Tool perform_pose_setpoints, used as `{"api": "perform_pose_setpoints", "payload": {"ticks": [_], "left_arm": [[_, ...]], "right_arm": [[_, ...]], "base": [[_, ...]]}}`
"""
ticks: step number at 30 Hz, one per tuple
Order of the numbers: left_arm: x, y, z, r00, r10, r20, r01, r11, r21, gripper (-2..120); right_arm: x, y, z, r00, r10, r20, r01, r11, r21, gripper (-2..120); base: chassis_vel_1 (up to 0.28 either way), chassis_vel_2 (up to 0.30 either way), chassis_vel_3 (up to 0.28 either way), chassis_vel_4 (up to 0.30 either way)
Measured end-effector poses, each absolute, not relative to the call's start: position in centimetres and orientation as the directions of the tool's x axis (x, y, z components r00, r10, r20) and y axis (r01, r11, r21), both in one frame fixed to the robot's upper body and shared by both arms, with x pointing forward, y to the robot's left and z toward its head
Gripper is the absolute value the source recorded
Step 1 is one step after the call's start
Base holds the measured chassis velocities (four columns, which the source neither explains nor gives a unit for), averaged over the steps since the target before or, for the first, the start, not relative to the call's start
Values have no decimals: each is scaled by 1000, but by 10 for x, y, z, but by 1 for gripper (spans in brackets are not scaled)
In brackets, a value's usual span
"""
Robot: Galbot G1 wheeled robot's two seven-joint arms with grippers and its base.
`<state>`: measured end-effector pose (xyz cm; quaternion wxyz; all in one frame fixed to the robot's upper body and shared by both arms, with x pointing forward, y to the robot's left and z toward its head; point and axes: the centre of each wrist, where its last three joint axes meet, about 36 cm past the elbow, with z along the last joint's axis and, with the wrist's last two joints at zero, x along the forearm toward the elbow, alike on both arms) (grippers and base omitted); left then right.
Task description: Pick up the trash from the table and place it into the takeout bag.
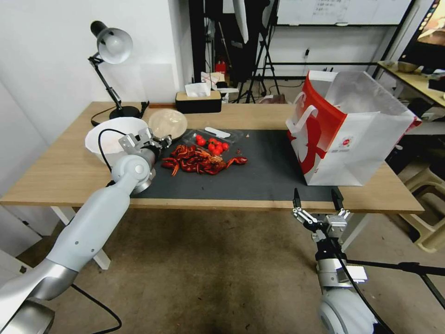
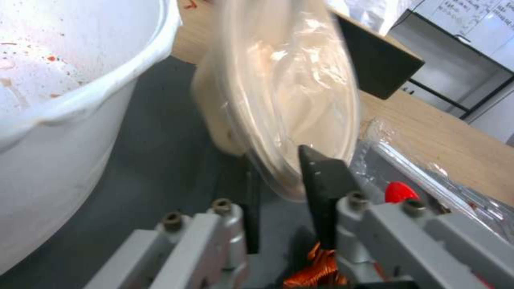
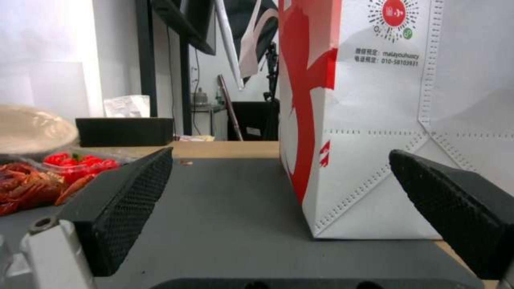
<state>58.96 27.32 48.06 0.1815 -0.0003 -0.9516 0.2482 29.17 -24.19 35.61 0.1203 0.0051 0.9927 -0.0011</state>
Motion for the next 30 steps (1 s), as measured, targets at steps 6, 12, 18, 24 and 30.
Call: {"api": "perform_pose_setpoints", "payload": {"ticks": [6, 12, 18, 24, 30], "left_arm": [[588, 275, 481, -936, 96, 339, -76, 884, -461, 0], [585, 273, 480, -954, 122, 273, -10, 899, -437, 0], [589, 268, 488, -974, 154, 164, 82, 923, -377, 0], [601, 265, 497, -982, 145, 119, 106, 953, -283, 0], [604, 254, 504, -977, 211, 35, 194, 944, -267, 0]], "right_arm": [[292, -241, 356, -971, 9, -240, 9, 1000, -2, 100], [292, -240, 356, -970, 6, -241, 7, 1000, -2, 100], [292, -240, 356, -970, 6, -242, 7, 1000, -3, 100], [293, -240, 356, -970, 6, -243, 7, 1000, -3, 100], [294, -243, 354, -971, 9, -239, 11, 1000, -7, 100]], "base": [[0, 0, 0, 0], [0, 0, 0, 0], [0, 0, 0, 0], [0, 0, 0, 0], [0, 0, 0, 0]]}}
